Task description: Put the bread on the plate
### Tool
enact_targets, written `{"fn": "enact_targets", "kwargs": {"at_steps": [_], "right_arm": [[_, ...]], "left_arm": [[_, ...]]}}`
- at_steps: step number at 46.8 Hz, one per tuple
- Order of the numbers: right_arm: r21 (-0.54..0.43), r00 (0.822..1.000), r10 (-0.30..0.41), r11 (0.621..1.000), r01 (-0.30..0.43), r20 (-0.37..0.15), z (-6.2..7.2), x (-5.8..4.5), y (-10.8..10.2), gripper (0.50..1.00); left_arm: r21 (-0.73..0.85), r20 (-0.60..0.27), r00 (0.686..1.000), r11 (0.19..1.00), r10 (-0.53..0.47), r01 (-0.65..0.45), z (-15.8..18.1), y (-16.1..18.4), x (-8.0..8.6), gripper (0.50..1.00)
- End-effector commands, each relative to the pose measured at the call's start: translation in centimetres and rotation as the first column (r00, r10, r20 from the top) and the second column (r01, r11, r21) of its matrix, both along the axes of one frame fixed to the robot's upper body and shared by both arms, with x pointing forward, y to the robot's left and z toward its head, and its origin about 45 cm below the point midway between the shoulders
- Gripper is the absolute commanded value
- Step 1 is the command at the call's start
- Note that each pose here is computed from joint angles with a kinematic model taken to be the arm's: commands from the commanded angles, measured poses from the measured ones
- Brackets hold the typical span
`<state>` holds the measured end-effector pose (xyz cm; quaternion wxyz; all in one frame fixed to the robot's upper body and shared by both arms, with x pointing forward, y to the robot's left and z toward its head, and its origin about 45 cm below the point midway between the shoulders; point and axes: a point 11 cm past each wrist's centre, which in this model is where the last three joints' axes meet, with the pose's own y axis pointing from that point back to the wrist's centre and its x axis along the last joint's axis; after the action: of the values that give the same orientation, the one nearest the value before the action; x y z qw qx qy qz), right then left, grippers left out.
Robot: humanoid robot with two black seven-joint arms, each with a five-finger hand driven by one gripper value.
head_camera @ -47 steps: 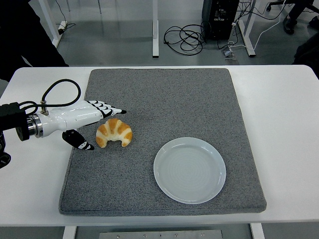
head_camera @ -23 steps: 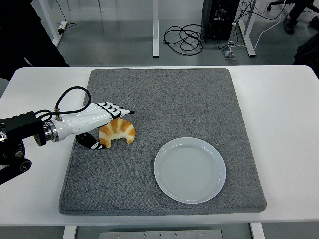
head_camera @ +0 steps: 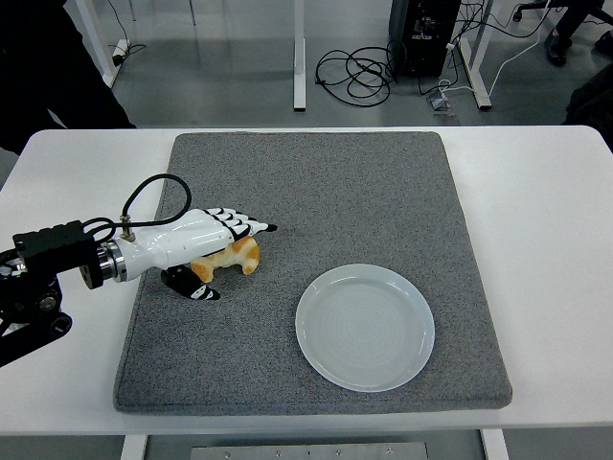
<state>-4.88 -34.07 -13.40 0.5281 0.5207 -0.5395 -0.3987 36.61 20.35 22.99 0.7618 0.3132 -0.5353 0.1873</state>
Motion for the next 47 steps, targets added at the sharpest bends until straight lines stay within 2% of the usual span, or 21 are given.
{"fn": "enact_targets", "kwargs": {"at_steps": [1, 14, 47], "right_arm": [[0.0, 1.0, 0.0, 1.0, 0.0, 0.0, 0.0, 0.0, 0.0, 1.0], [0.0, 1.0, 0.0, 1.0, 0.0, 0.0, 0.0, 0.0, 0.0, 1.0], [0.0, 1.0, 0.0, 1.0, 0.0, 0.0, 0.0, 0.0, 0.0, 1.0]], "left_arm": [[-0.009, 0.007, 1.0, 1.0, 0.015, -0.015, -0.3, -0.5, 0.4, 0.98], [0.007, 0.037, 0.998, 0.998, 0.059, -0.059, -0.5, 0.6, 1.7, 0.98], [0.002, 0.062, 0.993, 0.995, 0.097, -0.097, -1.1, 1.2, 2.5, 0.98]]}}
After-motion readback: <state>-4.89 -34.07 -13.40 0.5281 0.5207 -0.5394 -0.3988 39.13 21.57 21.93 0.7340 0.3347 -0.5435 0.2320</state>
